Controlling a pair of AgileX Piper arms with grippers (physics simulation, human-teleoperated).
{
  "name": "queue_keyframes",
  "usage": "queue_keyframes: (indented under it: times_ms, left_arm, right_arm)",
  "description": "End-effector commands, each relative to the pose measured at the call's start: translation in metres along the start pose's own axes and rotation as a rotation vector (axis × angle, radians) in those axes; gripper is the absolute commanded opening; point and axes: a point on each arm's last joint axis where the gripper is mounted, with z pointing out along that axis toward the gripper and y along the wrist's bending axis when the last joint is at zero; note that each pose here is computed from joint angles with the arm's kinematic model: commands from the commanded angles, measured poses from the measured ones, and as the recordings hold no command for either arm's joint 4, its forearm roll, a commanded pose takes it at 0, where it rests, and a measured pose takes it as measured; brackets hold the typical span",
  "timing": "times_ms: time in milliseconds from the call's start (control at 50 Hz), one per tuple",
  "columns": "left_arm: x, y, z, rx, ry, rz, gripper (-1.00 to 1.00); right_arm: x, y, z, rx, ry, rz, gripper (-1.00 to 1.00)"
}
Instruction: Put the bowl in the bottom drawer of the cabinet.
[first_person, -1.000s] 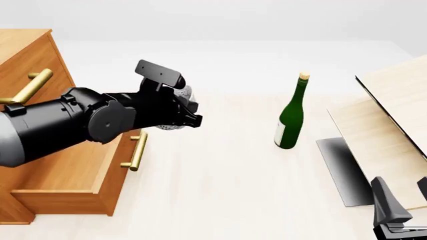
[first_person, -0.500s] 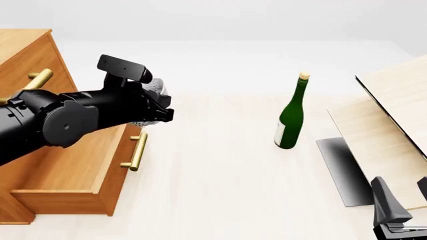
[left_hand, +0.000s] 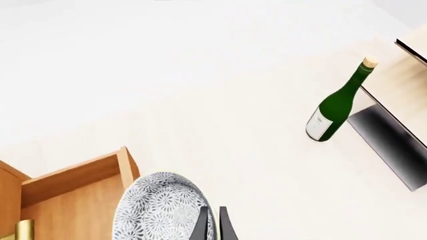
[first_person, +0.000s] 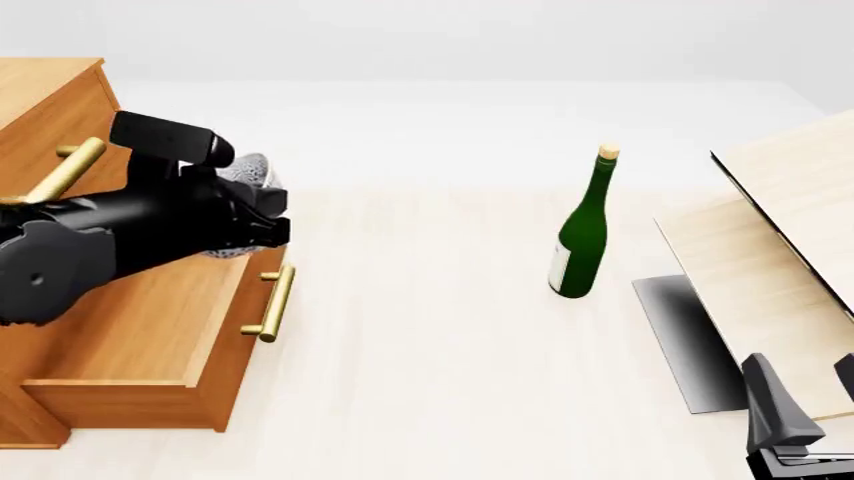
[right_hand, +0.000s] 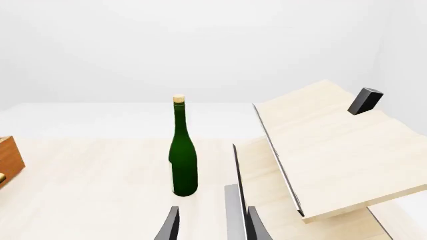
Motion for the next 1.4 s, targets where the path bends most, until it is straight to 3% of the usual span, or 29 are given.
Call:
queue_keyframes:
  times_ms: [20, 700, 720, 800, 820, 880, 900, 940, 980, 1000, 1020, 1080, 1180, 1300, 1340, 1380, 1400]
  left_arm:
    - [0.003, 0.009, -0.016, -0.034, -0.026, -0.014, -1.00]
    - [0.032, 0.036, -0.032, -0.152, -0.026, -0.109, -1.00]
    - [0.020, 0.036, -0.039, -0.156, -0.023, -0.117, -1.00]
    - [0.023, 0.038, -0.044, -0.167, -0.021, -0.130, -1.00]
    - [0.037, 0.039, -0.037, -0.171, -0.020, -0.133, -1.00]
    - [0.027, 0.042, -0.044, -0.184, -0.020, -0.136, -1.00]
    - [0.039, 0.043, -0.040, -0.188, -0.023, -0.136, -1.00]
    - [0.043, 0.044, -0.038, -0.192, -0.022, -0.145, -1.00]
    - [0.032, 0.045, -0.043, -0.197, -0.017, -0.151, -1.00]
    - [0.033, 0.045, -0.042, -0.198, -0.017, -0.153, -1.00]
    - [0.048, 0.046, -0.036, -0.200, -0.015, -0.156, -1.00]
    - [0.038, 0.046, -0.039, -0.199, -0.005, -0.166, -1.00]
    - [0.059, 0.046, -0.026, -0.196, 0.008, -0.177, -1.00]
    - [0.065, 0.048, -0.023, -0.205, 0.017, -0.189, -1.00]
    - [0.055, 0.048, -0.029, -0.206, 0.024, -0.195, -1.00]
    - [0.057, 0.048, -0.028, -0.205, 0.032, -0.196, -1.00]
    - [0.070, 0.049, -0.022, -0.207, 0.032, -0.199, -1.00]
  right_arm:
    - [0.000, 0.000, 0.000, 0.000, 0.000, 0.000, 1.00]
    - [0.000, 0.000, 0.000, 0.000, 0.000, 0.000, 1.00]
    - [0.000, 0.000, 0.000, 0.000, 0.000, 0.000, 1.00]
    - [0.000, 0.000, 0.000, 0.000, 0.000, 0.000, 1.00]
    - [0.000, 0.000, 0.000, 0.000, 0.000, 0.000, 1.00]
    - [0.000, 0.000, 0.000, 0.000, 0.000, 0.000, 1.00]
    - [0.000, 0.000, 0.000, 0.000, 0.000, 0.000, 1.00]
    - [0.000, 0.000, 0.000, 0.000, 0.000, 0.000, 1.00]
    - [0.000, 0.000, 0.000, 0.000, 0.000, 0.000, 1.00]
    - [0.000, 0.000, 0.000, 0.000, 0.000, 0.000, 1.00]
    - [0.000, 0.000, 0.000, 0.000, 0.000, 0.000, 1.00]
    - [0.000, 0.000, 0.000, 0.000, 0.000, 0.000, 1.00]
    - [0.000, 0.000, 0.000, 0.000, 0.000, 0.000, 1.00]
    - [0.000, 0.000, 0.000, 0.000, 0.000, 0.000, 1.00]
    - [0.000, 0.000, 0.000, 0.000, 0.000, 0.000, 1.00]
    - [0.000, 0.000, 0.000, 0.000, 0.000, 0.000, 1.00]
    - [0.000, 0.000, 0.000, 0.000, 0.000, 0.000, 1.00]
